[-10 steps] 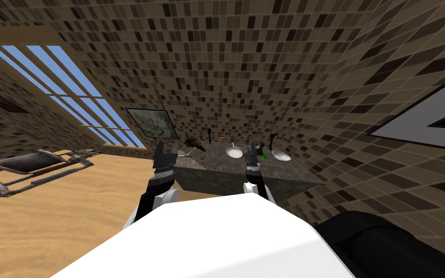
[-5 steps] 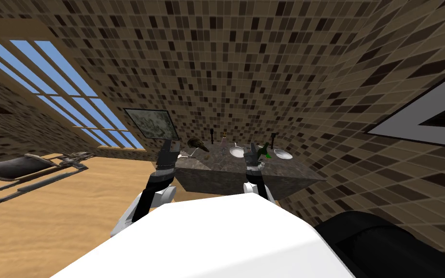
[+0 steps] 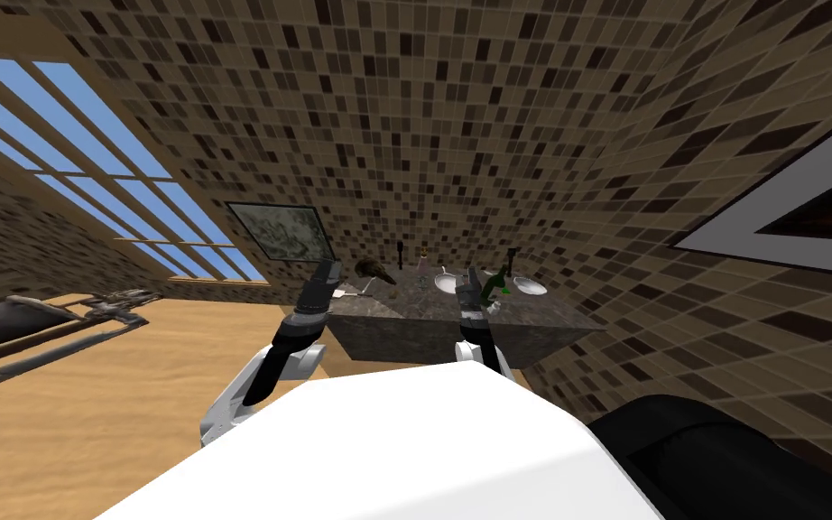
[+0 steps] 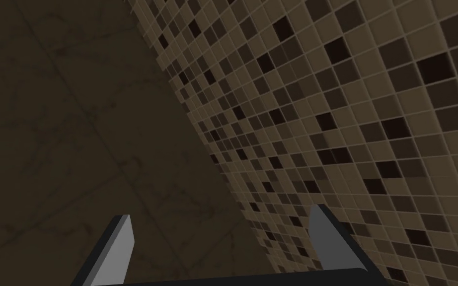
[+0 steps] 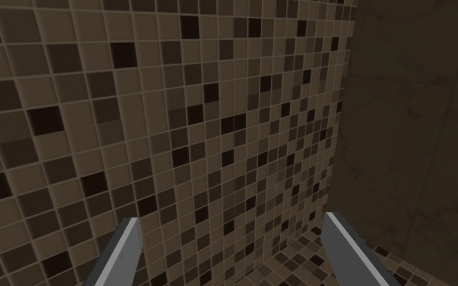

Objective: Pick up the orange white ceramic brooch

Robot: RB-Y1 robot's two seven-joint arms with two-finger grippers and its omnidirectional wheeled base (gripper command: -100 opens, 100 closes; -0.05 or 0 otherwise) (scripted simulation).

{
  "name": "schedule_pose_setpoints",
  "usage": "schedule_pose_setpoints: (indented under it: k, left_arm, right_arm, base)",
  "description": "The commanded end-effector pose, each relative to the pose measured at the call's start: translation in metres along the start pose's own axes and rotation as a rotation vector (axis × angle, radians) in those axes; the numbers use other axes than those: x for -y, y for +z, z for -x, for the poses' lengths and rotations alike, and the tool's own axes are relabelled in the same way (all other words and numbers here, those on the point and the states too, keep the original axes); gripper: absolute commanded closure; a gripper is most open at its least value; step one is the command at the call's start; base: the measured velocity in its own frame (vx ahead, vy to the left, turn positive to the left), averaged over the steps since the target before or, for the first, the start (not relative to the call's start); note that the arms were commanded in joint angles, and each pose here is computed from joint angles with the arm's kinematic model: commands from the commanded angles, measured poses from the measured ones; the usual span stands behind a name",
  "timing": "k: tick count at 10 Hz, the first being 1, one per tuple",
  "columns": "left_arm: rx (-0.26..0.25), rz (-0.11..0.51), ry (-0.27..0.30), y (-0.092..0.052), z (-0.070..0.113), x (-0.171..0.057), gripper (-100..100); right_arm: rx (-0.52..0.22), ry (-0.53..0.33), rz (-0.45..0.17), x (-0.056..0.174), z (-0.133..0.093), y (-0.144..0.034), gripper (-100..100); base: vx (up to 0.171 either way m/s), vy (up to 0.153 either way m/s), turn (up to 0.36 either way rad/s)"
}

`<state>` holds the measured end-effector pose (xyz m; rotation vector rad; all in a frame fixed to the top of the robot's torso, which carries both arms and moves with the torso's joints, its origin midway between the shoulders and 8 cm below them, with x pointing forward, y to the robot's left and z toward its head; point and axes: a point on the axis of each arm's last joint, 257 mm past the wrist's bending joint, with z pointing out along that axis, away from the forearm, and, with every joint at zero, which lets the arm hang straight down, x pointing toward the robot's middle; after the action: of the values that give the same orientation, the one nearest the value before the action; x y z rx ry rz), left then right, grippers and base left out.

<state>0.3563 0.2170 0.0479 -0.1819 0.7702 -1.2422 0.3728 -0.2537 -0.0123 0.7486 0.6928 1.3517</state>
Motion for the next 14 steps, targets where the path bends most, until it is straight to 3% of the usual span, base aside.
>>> schedule_pose_setpoints:
  k: [1, 2, 3, 4, 5, 6, 7, 8, 9, 10, 11, 12, 13, 14]
  left_arm:
    - [-0.064, -0.046, 0.064, 0.006, -0.01, 0.005, -100]
    - [-0.074, -0.047, 0.068, 0.005, -0.011, 0.005, -100]
    - [-0.129, -0.089, 0.126, 0.009, -0.021, 0.01, -100]
    - [-0.14, -0.091, 0.13, 0.009, -0.022, 0.01, -100]
    - [-0.195, -0.135, 0.19, 0.011, -0.033, 0.014, -100]
    - [-0.208, -0.137, 0.195, 0.01, -0.034, 0.014, -100]
    - [-0.264, -0.182, 0.258, 0.011, -0.046, 0.017, -100]
    - [-0.279, -0.185, 0.264, 0.01, -0.047, 0.016, -100]
    - [-0.335, -0.231, 0.327, 0.009, -0.059, 0.018, -100]
    - [-0.353, -0.235, 0.335, 0.008, -0.06, 0.017, -100]
    - [-0.408, -0.28, 0.396, 0.006, -0.072, 0.017, -100]
    - [-0.429, -0.285, 0.407, 0.004, -0.073, 0.016, -100]
    - [-0.483, -0.329, 0.467, 0.0, -0.085, 0.014, -100]
    - [-0.507, -0.336, 0.481, -0.002, -0.086, 0.013, -100]
  right_arm:
    - [0.0, 0.0, 0.0, 0.0, 0.0, 0.0, 0]
    - [0.0, 0.0, 0.0, 0.0, 0.0, 0.0, 0]
    - [0.0, 0.0, 0.0, 0.0, 0.0, 0.0, 0]
    - [0.0, 0.0, 0.0, 0.0, 0.0, 0.0, 0]
    - [0.0, 0.0, 0.0, 0.0, 0.0, 0.0, 0]
    - [0.0, 0.0, 0.0, 0.0, 0.0, 0.0, 0]
    - [0.0, 0.0, 0.0, 0.0, 0.0, 0.0, 0]
    - [0.0, 0.0, 0.0, 0.0, 0.0, 0.0, 0]
    - [0.0, 0.0, 0.0, 0.0, 0.0, 0.0, 0]
    - [0.0, 0.0, 0.0, 0.0, 0.0, 0.0, 0]
    - [0.0, 0.0, 0.0, 0.0, 0.0, 0.0, 0]
    - [0.0, 0.0, 0.0, 0.0, 0.0, 0.0, 0]
    - [0.0, 0.0, 0.0, 0.0, 0.0, 0.0, 0]
    - [0.0, 0.0, 0.0, 0.0, 0.0, 0.0, 0]
  base:
    - [0.022, 0.115, -0.098]
    - [0.01, 0.1, -0.059]
    - [0.006, 0.124, -0.113]
    - [0.005, 0.124, -0.07]
    - [0.018, 0.154, -0.142]
    - [0.001, 0.119, -0.086]
    - [-0.025, 0.127, -0.134]
    - [-0.012, 0.11, -0.09]
    - [0.018, 0.125, -0.178]
    - [0.003, 0.107, -0.094]
    - [-0.001, 0.102, -0.198]
    - [-0.007, 0.085, -0.091]
    - [-0.019, 0.101, -0.181]
    - [-0.014, 0.097, -0.113]
